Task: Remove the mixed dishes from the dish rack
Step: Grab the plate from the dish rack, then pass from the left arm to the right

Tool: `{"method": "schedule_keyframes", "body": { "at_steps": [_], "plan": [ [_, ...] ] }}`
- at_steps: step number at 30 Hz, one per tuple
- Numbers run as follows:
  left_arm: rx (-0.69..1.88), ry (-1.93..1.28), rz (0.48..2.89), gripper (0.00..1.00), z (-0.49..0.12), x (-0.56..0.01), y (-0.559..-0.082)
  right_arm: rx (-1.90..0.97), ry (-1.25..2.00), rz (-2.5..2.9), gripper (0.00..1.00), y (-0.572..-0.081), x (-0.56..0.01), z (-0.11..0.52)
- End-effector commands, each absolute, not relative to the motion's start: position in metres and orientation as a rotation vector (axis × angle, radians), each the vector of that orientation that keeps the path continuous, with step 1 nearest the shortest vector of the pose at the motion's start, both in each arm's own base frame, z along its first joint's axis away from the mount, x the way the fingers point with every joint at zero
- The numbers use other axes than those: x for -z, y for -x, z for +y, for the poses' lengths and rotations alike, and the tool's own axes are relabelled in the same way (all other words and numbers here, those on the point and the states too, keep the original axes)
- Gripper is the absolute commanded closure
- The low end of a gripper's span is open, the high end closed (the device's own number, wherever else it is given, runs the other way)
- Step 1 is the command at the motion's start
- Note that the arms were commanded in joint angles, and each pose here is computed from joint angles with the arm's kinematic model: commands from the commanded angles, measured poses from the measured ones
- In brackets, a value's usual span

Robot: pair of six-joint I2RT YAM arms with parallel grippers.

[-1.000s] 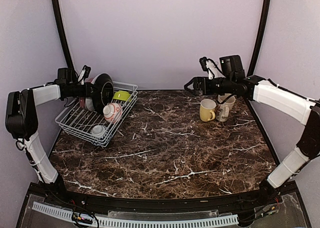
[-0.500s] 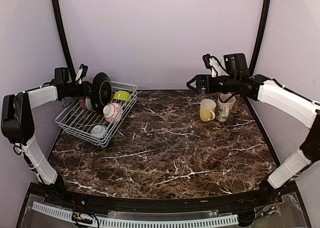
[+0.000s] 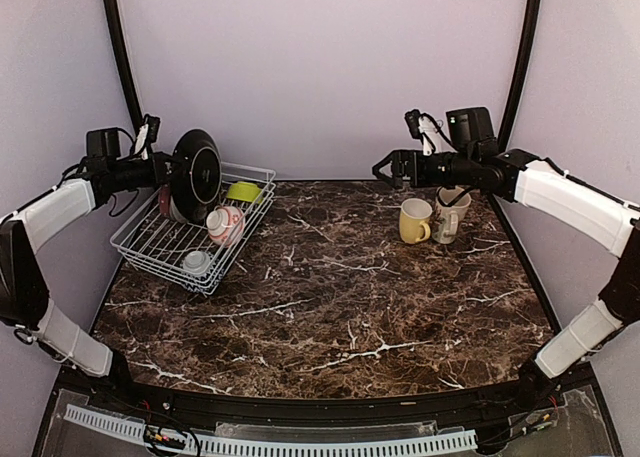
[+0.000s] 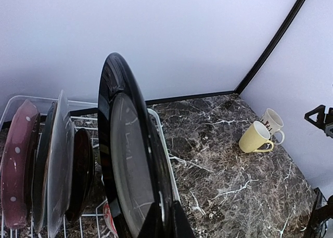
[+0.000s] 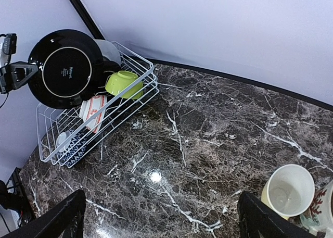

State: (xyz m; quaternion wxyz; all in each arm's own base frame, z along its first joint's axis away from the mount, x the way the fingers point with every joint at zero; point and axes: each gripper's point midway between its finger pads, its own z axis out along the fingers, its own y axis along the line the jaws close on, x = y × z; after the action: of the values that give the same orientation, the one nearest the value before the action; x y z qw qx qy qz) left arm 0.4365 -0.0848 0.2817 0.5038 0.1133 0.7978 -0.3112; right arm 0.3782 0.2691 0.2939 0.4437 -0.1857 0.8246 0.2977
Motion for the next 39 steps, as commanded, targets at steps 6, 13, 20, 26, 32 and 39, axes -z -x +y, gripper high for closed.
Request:
{"method": "schedule_keyframes", "body": {
  "at_steps": [6, 13, 20, 26, 32, 39],
  "plan": [
    [0.696, -0.391, 1.569, 0.99, -0.095, -0.393, -0.385, -0.811, 0.413, 2.063, 0.01, -0.381, -0.294, 0.276],
    [0.616, -0.486, 1.505, 0.99, -0.133, -0.407, -0.350, -0.903, 0.361, 2.163, 0.01, -0.376, -0.281, 0.288],
    [0.573, -0.682, 1.501, 0.99, -0.206, -0.389, -0.317, -1.038, 0.304, 2.228, 0.01, -0.369, -0.276, 0.304],
    [0.409, -0.879, 1.559, 0.99, -0.249, -0.350, -0.302, -1.193, 0.137, 2.324, 0.01, -0.365, -0.264, 0.313],
    [0.141, -1.061, 1.588, 0.99, -0.284, -0.305, -0.289, -1.348, 0.056, 2.353, 0.01, -0.366, -0.250, 0.330],
    [-0.091, -1.214, 1.553, 0.99, -0.318, -0.262, -0.270, -1.491, 0.020, 2.405, 0.02, -0.360, -0.226, 0.358]
  ]
}}
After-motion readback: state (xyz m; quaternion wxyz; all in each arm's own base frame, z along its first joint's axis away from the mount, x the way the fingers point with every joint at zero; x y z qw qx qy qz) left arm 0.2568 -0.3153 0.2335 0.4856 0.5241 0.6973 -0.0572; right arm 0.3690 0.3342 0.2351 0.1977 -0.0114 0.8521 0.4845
